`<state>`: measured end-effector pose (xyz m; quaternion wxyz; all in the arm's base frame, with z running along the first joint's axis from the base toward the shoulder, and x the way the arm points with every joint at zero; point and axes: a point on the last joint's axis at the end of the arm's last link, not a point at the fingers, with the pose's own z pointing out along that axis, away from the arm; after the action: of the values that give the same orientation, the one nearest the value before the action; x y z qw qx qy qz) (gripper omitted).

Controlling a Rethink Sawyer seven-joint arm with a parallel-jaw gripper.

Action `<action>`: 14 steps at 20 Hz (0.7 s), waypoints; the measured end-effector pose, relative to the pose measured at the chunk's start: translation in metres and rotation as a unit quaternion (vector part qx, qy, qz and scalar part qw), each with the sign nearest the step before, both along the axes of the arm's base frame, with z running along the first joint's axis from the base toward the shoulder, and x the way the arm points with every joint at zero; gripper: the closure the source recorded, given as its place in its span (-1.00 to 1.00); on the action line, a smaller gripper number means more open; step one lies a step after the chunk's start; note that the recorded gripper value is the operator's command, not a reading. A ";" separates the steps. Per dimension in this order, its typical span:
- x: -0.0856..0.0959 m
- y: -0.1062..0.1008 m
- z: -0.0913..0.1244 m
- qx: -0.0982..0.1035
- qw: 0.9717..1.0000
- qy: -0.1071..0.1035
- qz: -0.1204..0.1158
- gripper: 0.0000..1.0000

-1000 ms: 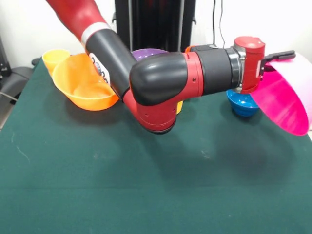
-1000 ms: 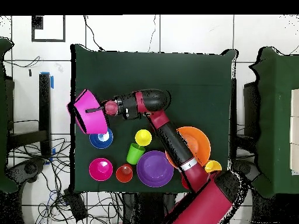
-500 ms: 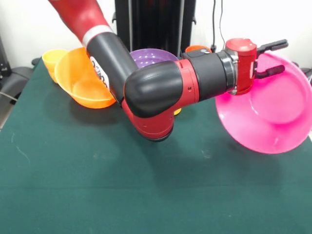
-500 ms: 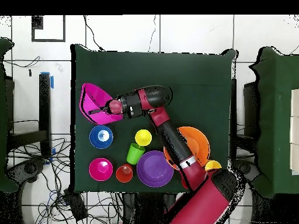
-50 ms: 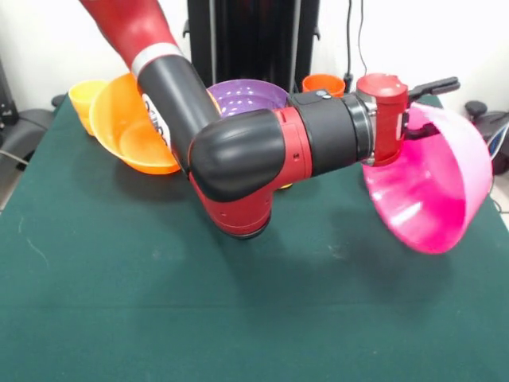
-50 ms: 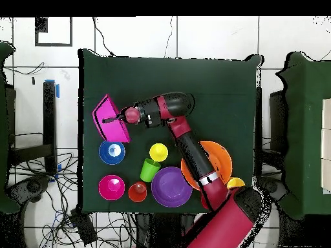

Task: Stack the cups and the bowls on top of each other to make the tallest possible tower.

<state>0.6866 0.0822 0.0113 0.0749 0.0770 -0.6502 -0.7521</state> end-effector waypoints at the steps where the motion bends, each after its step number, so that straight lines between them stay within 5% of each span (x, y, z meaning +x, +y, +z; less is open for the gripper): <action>1: 0.001 -0.002 0.000 -0.001 1.000 0.000 -0.002 -1.00; 14: 0.006 -0.008 -0.003 -0.002 1.000 0.003 -0.009 -1.00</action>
<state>0.6929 0.0739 0.0086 0.0706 0.0689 -0.6518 -0.7520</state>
